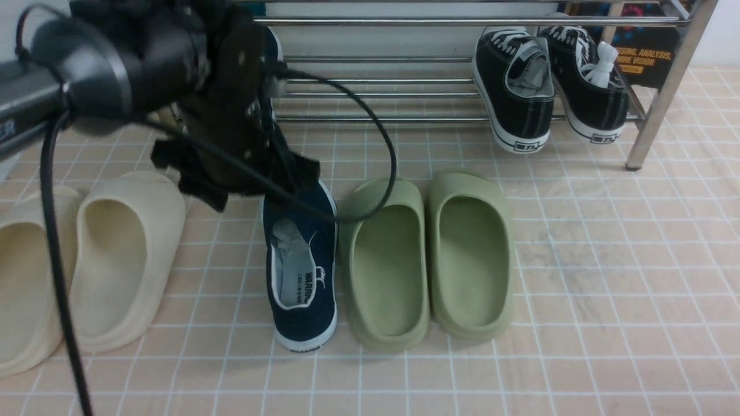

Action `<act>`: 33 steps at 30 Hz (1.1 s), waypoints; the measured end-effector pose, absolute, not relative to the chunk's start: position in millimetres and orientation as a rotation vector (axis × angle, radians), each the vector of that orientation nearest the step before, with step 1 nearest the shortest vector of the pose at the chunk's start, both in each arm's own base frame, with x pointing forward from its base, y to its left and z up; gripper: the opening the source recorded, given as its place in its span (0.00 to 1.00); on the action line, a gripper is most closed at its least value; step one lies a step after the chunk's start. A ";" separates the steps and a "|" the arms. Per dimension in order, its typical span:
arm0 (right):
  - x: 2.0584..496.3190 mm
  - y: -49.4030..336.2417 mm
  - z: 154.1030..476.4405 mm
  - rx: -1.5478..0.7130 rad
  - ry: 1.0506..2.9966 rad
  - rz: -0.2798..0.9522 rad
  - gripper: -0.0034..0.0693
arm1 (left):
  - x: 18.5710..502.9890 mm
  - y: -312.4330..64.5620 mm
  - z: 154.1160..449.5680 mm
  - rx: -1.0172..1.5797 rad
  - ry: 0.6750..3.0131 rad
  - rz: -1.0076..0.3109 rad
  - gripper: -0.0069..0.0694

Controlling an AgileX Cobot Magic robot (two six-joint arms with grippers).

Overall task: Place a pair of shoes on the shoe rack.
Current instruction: Use the left arm to grab the shoe closest to it, then use the left arm to put a shoe into the shoe rack

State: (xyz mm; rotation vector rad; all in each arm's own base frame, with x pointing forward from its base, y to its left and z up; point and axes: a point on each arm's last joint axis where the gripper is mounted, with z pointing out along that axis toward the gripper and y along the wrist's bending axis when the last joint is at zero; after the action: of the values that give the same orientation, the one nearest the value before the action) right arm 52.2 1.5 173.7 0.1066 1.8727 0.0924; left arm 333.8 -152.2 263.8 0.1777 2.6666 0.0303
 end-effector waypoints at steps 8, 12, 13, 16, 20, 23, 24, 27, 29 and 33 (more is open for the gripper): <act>52.2 1.5 173.7 0.107 1.873 0.092 0.38 | 316.8 -154.5 211.5 0.037 2.646 -0.058 0.67; 52.2 1.5 173.7 0.107 1.873 0.092 0.38 | 324.0 -157.5 191.6 0.029 2.653 -0.042 0.44; 52.2 1.5 173.7 0.107 1.873 0.092 0.38 | 324.4 -157.7 190.2 0.030 2.655 -0.040 0.41; 52.2 1.5 173.7 0.107 1.873 0.092 0.38 | 329.3 -158.1 199.1 0.038 2.661 0.001 0.16; 52.2 1.5 173.7 0.107 1.873 0.092 0.38 | 334.0 -157.3 244.8 0.065 2.641 0.048 0.13; 52.2 1.5 173.7 0.107 1.873 0.092 0.38 | 341.0 -157.3 283.3 0.091 2.614 0.019 0.13; 52.2 1.5 173.7 0.107 1.873 0.092 0.38 | 344.9 -158.7 291.1 0.094 2.596 -0.006 0.13; 52.2 1.5 173.7 0.107 1.873 0.092 0.38 | 362.8 -161.2 305.6 0.057 2.552 -0.104 0.13; 52.2 1.5 173.7 0.107 1.873 0.092 0.38 | 382.8 -161.8 304.8 0.017 2.524 -0.156 0.13; 52.2 1.5 173.7 0.107 1.873 0.092 0.38 | 431.7 -157.9 293.1 -0.059 2.433 -0.220 0.13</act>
State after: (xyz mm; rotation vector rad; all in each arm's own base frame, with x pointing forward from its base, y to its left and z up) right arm 52.2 1.5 173.7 0.1066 1.8727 0.0924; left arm 431.7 -157.9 293.1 -0.0591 2.4326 -0.2199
